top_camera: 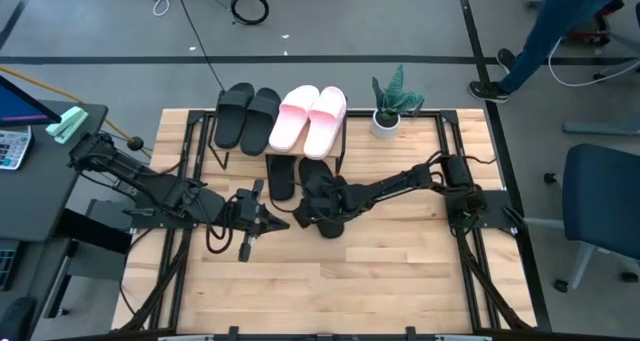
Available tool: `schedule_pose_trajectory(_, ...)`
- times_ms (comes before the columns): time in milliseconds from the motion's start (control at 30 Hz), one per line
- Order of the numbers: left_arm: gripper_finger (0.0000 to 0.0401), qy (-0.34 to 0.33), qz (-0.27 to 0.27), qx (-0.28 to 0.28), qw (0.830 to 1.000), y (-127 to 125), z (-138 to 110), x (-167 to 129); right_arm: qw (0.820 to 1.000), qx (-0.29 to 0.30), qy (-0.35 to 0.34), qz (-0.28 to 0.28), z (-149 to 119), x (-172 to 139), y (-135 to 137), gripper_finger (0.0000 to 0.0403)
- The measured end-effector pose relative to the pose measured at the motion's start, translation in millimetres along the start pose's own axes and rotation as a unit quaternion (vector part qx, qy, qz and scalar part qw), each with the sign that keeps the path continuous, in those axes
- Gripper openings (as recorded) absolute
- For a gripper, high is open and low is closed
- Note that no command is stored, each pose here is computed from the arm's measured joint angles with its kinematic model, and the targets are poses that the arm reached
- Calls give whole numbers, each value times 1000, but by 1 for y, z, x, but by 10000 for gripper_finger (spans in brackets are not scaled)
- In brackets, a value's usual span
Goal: Pick and place slides into the shelf
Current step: Put the black slipper under the shelf
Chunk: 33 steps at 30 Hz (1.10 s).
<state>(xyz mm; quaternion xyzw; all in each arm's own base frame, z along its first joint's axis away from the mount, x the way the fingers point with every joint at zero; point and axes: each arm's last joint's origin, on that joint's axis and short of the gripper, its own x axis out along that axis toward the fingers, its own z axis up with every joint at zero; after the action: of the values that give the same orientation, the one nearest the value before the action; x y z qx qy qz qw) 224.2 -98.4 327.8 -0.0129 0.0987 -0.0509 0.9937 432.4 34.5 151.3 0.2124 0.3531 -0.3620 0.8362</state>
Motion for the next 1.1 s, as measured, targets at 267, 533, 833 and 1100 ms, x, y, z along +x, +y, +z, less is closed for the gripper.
schedule_pose_trajectory(267, 19, 1, 0, -2, 1000, 0, 0, 0, 1000, -21, -13, 15, 9, -13, 1, 87)
schedule_pose_trajectory(533, 10, 3, 0, -2, 1000, 0, -1, 0, 999, -49, -12, 16, 6, -16, 3, 96)
schedule_pose_trajectory(833, 22, 4, 1, -5, 1000, 0, -1, 0, 997, -74, -1, 39, -15, -32, 19, 96)
schedule_pose_trajectory(1100, 12, 4, 1, -4, 1000, 0, -1, 0, 994, -91, 43, 31, -61, -63, 33, 60)
